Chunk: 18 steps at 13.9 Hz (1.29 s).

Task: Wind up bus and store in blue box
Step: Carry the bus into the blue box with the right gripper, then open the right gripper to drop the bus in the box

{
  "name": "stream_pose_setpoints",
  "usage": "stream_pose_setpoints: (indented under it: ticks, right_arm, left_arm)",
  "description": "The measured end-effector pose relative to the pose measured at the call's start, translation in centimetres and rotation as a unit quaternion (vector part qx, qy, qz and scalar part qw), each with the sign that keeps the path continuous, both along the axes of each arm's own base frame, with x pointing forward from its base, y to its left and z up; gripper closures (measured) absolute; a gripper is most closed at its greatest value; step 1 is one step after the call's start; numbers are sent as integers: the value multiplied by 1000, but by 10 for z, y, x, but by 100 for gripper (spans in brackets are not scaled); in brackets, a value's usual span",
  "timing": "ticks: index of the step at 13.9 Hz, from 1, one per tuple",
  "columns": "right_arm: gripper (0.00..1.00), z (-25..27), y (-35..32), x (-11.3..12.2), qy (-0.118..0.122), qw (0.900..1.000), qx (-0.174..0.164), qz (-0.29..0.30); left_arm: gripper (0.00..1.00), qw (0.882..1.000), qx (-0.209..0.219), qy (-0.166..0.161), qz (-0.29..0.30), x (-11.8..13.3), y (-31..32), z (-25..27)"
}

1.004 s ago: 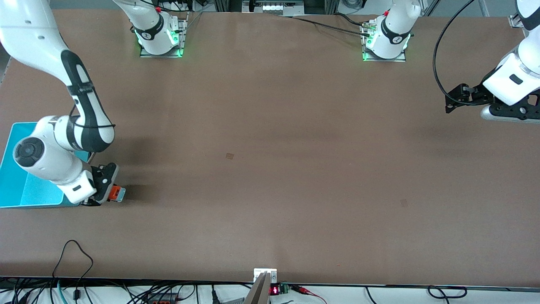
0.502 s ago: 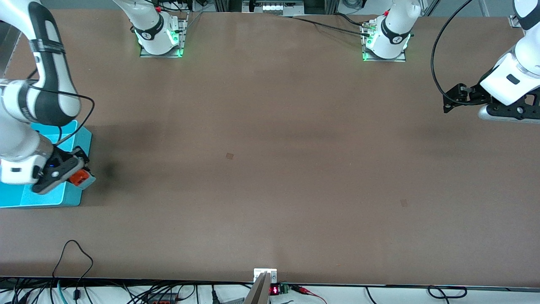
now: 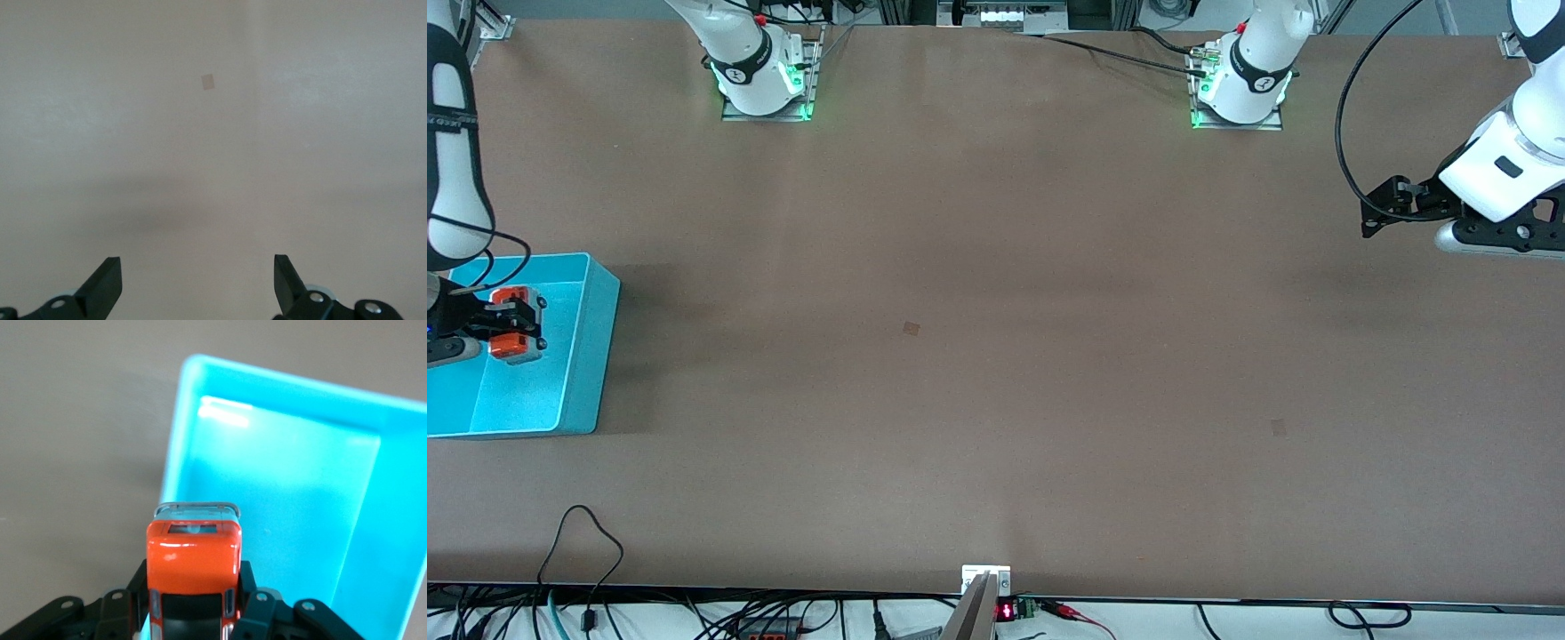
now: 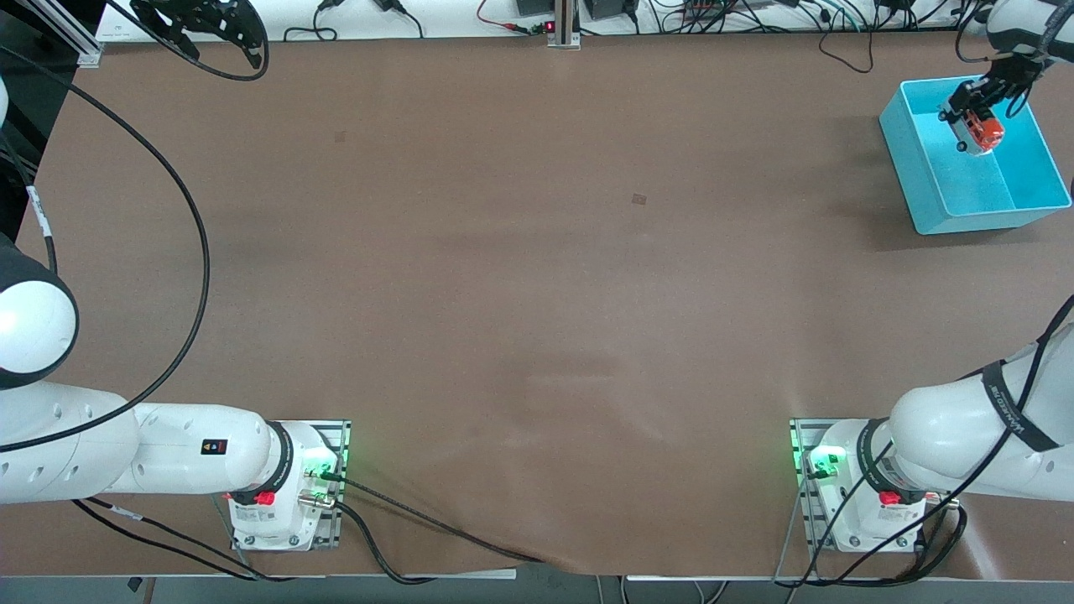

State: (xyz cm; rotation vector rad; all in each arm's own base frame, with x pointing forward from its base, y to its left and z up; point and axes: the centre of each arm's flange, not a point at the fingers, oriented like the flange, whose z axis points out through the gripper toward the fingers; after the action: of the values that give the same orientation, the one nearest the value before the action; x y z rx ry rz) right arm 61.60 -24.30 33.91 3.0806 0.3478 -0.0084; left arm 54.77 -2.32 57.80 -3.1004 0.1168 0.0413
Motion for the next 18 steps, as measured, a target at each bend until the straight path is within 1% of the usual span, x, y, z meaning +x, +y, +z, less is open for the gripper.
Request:
stream_pose_setpoints:
  ticks: [4,6,8,9,11,13,18]
  right_arm:
    - [47,-35,-23,-7,13,999,-5,-35]
    - [47,-58,-48,-17,22,998,-8,-54]
    - [47,-79,-69,-26,23,997,-8,-67]
    - [47,-87,-74,-28,23,997,-1,-69]
    - [47,-100,-75,-28,20,998,7,-61]
    - [47,-112,-76,-25,8,999,-1,-46]
    - [47,-126,-79,-27,9,999,-5,-36]
  left_arm:
    - [0,1000,0,2,2,0,2,0]
    - [0,1000,0,2,2,0,2,0]
    - [0,1000,0,2,2,0,2,0]
    - [0,1000,0,3,2,0,2,0]
    - [0,1000,0,3,2,-1,2,0]
    - [0,1000,0,3,2,-1,2,0]
    - [0,1000,0,3,-1,-1,-1,0]
